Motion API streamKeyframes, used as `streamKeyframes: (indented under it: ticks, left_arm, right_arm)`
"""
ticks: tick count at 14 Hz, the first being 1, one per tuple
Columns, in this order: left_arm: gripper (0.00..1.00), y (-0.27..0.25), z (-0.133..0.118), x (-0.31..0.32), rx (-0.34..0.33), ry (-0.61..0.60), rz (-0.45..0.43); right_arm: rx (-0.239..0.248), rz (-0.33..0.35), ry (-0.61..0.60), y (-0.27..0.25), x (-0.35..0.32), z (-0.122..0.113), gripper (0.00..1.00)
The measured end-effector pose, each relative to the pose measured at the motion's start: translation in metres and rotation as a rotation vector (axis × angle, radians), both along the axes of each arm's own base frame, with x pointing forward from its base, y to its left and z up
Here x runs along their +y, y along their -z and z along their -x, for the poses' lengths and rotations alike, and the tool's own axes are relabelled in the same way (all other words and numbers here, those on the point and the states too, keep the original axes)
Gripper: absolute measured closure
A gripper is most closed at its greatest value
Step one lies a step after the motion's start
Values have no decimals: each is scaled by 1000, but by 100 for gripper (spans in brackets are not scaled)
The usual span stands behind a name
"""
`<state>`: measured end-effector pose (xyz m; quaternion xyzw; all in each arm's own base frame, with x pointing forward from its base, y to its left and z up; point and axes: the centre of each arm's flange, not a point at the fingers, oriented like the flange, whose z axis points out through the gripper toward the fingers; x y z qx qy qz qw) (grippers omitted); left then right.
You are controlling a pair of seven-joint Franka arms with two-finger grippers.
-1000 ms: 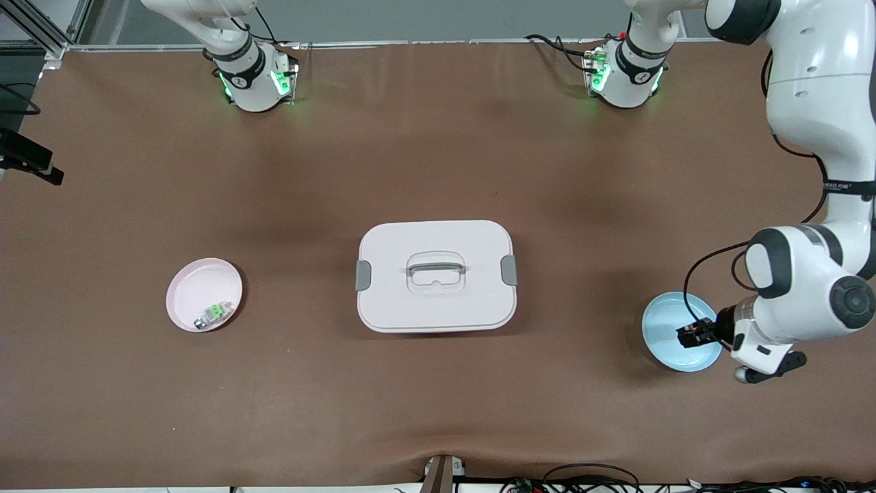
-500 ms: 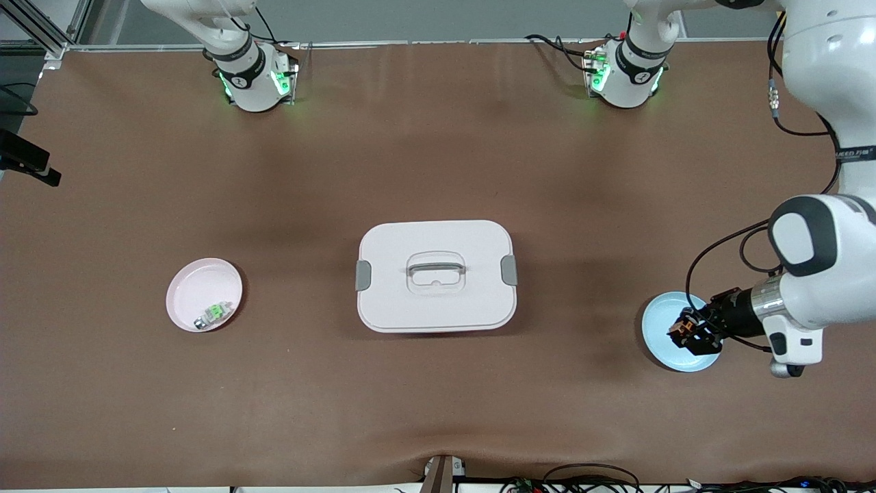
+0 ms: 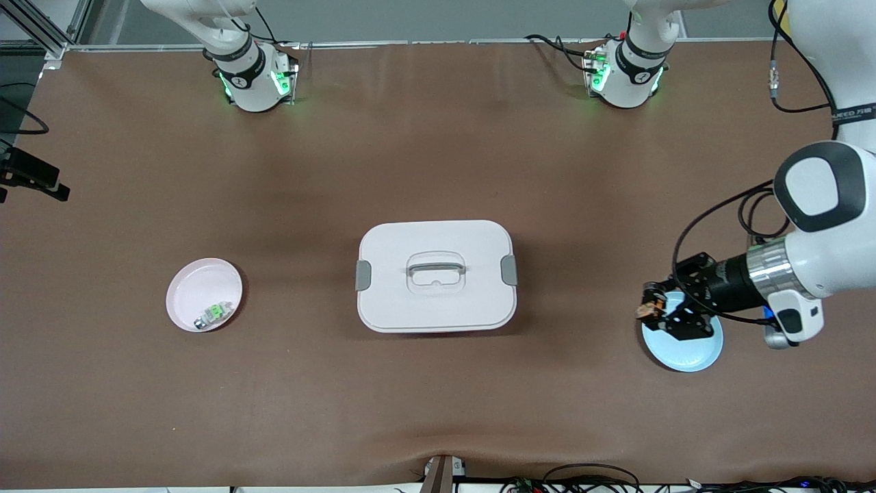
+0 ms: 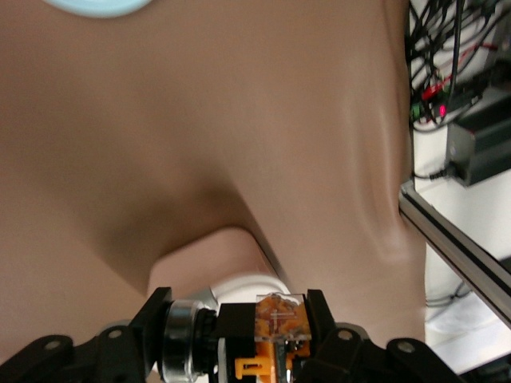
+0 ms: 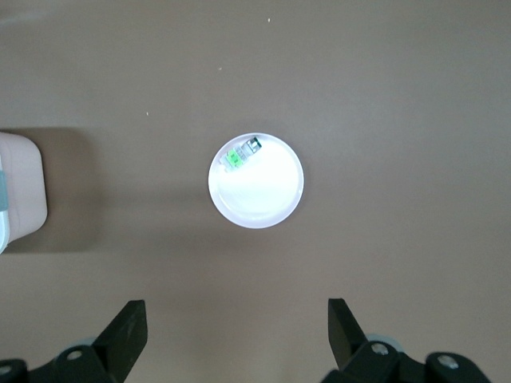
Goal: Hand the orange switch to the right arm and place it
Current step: 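Carry the orange switch over the white box toward the right gripper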
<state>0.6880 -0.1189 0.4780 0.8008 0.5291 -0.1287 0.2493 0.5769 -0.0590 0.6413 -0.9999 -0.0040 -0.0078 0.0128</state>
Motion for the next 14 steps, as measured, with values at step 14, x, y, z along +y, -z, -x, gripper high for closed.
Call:
streamKeyframes:
  ticks: [14]
  left_arm:
    - [28, -38, 92, -249, 294, -184, 146]
  right_arm:
    - [93, 4, 16, 63, -11, -30, 0]
